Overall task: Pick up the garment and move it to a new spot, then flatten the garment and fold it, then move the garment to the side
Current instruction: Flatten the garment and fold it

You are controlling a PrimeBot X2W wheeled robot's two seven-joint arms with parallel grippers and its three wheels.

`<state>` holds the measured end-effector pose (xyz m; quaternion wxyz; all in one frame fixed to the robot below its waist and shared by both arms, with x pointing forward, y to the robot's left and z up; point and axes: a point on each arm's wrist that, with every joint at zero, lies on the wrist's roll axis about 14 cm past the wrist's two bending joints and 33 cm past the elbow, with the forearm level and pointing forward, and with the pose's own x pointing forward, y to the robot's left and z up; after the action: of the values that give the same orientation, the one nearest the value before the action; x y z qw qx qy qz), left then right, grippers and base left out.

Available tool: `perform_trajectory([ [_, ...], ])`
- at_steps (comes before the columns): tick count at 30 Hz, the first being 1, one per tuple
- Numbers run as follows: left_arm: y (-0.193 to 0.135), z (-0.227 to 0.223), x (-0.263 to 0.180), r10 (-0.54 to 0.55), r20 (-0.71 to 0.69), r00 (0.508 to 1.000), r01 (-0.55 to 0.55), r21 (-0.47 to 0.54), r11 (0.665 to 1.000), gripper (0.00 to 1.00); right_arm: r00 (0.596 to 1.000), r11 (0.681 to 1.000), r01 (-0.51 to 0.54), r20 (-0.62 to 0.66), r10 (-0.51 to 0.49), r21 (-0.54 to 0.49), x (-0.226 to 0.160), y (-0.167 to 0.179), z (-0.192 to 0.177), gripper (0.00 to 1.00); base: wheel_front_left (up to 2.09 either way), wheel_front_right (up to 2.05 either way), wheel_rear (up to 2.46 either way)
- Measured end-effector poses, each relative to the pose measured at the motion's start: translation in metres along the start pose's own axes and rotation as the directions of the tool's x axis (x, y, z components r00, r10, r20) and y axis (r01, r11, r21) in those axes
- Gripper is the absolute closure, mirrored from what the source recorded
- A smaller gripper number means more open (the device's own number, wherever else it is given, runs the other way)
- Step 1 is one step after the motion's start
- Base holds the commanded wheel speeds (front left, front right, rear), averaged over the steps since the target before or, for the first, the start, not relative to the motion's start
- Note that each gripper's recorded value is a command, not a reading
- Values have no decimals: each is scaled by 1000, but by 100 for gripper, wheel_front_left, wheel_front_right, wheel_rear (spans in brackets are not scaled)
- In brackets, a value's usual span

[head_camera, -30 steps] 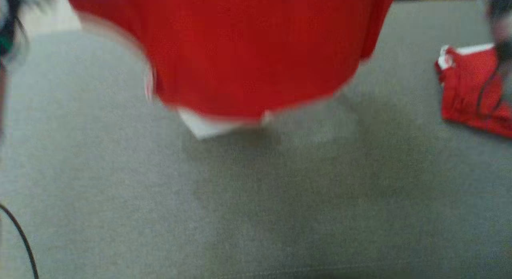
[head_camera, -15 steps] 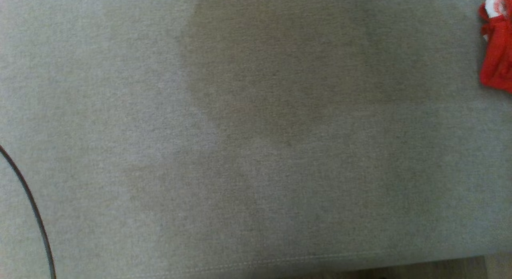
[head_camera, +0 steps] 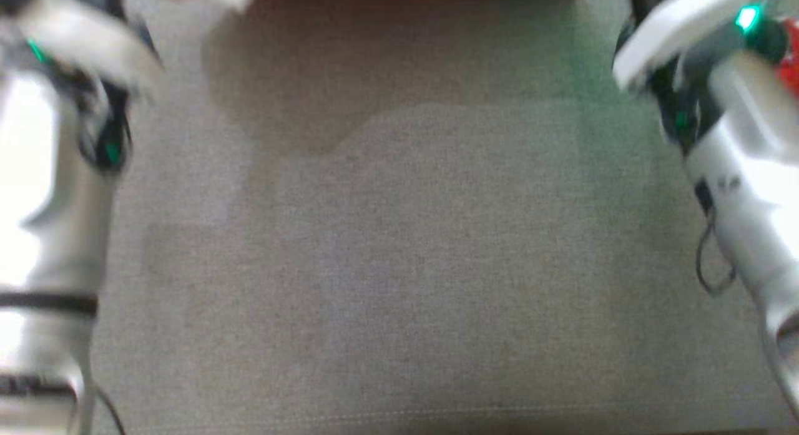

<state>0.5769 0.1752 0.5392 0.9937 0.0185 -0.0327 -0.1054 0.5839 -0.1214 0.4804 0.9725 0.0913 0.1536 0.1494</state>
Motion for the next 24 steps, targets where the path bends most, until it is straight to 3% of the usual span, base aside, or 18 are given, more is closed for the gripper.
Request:
perform_trajectory([
  [5,-15,-65,-82,-54,-186,981,57,9,998,100,960,999,-34,-280,25,-29,-52,-3,-73,100,0,0,0],
  [10,-36,-104,-160,-131,-324,937,142,9,990,100,895,998,-48,-446,24,-42,-106,-12,-113,100,0,0,0],
  [18,-40,-89,-203,-142,-292,946,148,-4,989,100,870,992,-112,-489,69,-60,-149,0,-116,100,0,0,0],
  [24,-48,-81,-242,-143,-290,946,144,-18,989,100,820,986,-158,-564,101,-53,-190,11,-135,100,0,0,0],
])
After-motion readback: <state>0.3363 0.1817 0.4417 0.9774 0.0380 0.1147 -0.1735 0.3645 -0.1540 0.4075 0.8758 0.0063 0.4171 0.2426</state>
